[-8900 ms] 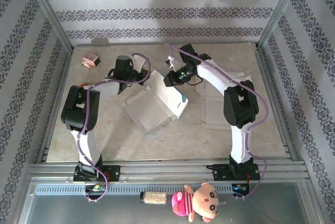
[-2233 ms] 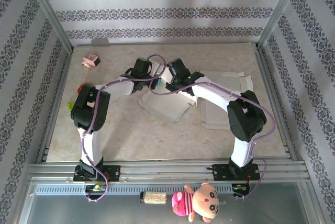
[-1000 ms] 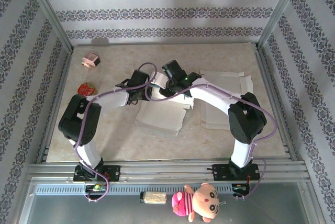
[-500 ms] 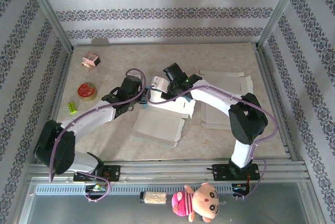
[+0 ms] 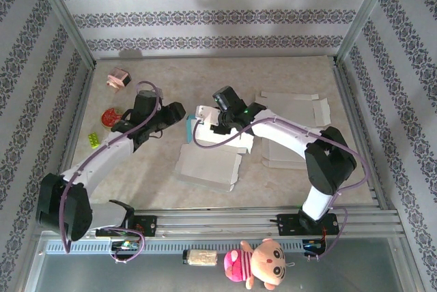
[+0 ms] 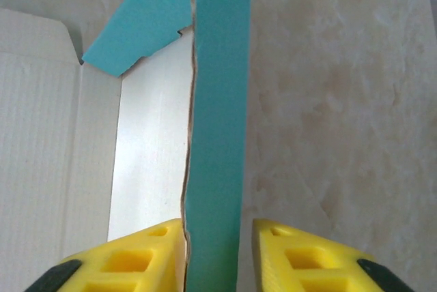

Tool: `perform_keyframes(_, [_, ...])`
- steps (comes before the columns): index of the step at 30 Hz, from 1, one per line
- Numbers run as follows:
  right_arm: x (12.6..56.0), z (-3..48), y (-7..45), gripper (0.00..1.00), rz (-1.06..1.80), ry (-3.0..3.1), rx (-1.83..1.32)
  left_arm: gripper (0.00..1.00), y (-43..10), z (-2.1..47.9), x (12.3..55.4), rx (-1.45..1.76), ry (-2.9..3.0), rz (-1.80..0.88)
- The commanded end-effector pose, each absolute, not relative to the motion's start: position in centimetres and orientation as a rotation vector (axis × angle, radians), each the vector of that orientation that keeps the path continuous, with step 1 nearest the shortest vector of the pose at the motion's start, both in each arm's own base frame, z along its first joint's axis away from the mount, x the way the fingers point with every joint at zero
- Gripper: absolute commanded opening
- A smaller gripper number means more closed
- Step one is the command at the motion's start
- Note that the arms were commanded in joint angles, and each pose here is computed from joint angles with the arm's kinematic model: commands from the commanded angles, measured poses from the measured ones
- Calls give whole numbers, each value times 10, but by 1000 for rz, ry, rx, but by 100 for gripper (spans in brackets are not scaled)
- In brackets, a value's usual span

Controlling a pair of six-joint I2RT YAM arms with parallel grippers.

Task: Fold the paper box

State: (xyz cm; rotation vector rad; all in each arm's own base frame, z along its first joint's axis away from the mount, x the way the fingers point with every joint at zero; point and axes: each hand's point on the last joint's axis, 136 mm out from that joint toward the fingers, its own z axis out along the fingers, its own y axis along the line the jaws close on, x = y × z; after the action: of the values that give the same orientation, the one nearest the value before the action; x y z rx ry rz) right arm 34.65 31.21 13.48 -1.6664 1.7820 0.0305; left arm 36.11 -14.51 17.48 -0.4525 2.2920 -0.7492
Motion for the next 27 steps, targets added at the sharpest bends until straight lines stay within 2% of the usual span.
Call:
perform_keyframes(1, [342, 167, 321, 35, 45, 1664, -1651, 64, -172, 187, 370, -412, 2275, -969])
perform_keyframes(7, [330, 178, 326, 38, 141, 1651, -1615, 67, -194, 175, 381, -333, 2304, -1078])
perform_keyframes(14, [322, 208, 326, 41, 276, 1724, -1412, 49, -194, 153, 382, -355, 2334, -1073])
perform_keyframes(16, [326, 229, 320, 43, 332, 1821, -1222, 47, -193, 150, 378, -359, 2339, -1073])
perform_keyframes(20, [331, 257, 286, 45, 523, 2149, -606, 44, -192, 143, 369, -361, 2346, -1082])
perform_keyframes(22, [325, 254, 269, 46, 642, 2271, -316, 42, -192, 142, 366, -360, 2338, -1098])
perform_keyframes(27, [302, 229, 227, 49, 629, 2483, 216, 39, -193, 133, 358, -361, 2346, -1127])
